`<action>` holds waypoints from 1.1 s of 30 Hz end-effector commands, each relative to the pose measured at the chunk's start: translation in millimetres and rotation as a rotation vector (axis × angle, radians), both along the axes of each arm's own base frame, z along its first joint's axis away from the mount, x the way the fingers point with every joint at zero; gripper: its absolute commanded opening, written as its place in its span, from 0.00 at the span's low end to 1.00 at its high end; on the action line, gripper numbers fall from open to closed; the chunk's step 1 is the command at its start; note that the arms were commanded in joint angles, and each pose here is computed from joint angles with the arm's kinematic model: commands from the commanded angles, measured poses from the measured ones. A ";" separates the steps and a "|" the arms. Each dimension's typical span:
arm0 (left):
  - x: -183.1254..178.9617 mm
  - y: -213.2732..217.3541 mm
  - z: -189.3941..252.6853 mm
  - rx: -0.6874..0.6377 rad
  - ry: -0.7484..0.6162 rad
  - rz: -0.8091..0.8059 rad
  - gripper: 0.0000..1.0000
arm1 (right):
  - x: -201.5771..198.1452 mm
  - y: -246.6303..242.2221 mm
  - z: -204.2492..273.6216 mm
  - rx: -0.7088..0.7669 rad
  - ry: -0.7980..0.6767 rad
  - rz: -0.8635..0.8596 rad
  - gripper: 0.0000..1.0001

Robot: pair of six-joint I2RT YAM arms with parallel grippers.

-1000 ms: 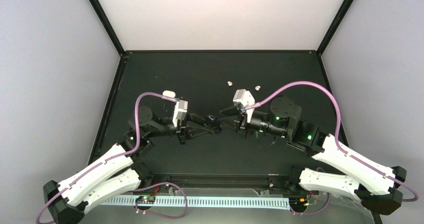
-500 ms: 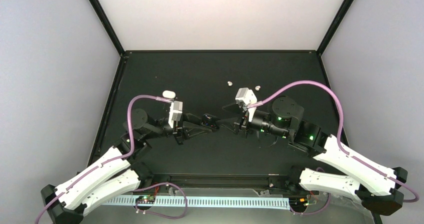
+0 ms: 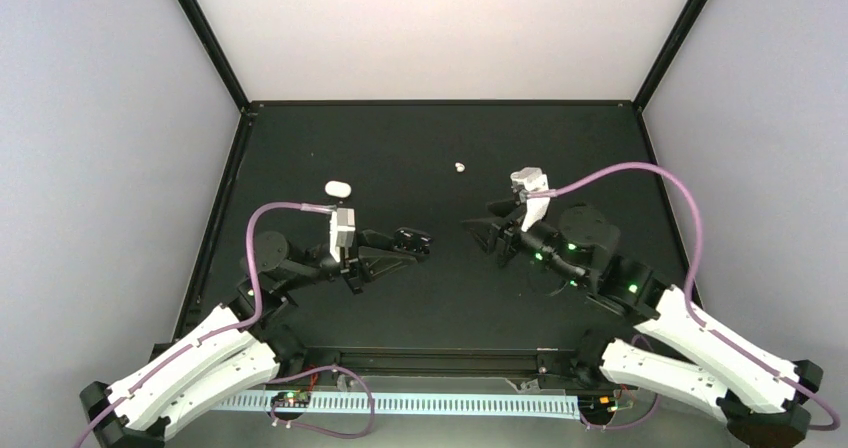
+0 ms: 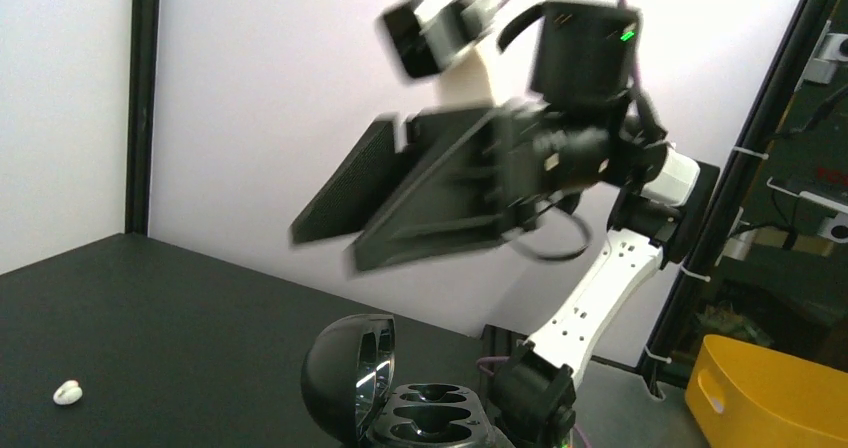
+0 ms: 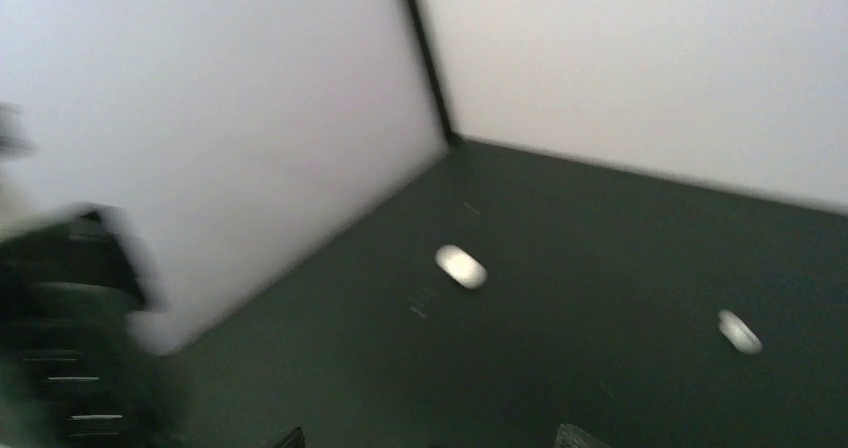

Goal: Insert the wireless bluetooth earbuds into the charging case
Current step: Adjust the charging case, then pick up the earbud from the center of the board.

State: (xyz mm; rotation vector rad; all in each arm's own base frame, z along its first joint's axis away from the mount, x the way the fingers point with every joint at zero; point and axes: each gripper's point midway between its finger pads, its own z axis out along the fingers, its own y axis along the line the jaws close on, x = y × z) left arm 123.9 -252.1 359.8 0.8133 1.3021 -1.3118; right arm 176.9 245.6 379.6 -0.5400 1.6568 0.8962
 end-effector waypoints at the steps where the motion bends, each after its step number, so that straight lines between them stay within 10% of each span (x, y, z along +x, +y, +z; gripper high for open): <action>1: -5.3 2.1 -3.8 -0.002 0.008 -0.012 0.02 | 50.7 -46.3 -100.2 -0.074 0.279 -0.353 0.64; 13: -11.0 8.1 -4.1 0.014 -0.029 -0.003 0.02 | 86.1 -112.2 -256.9 -0.101 0.657 -0.650 0.52; 33: -11.4 5.9 -11.5 0.015 -0.009 -0.019 0.02 | 97.1 -111.9 -328.7 -0.275 0.803 -0.669 0.38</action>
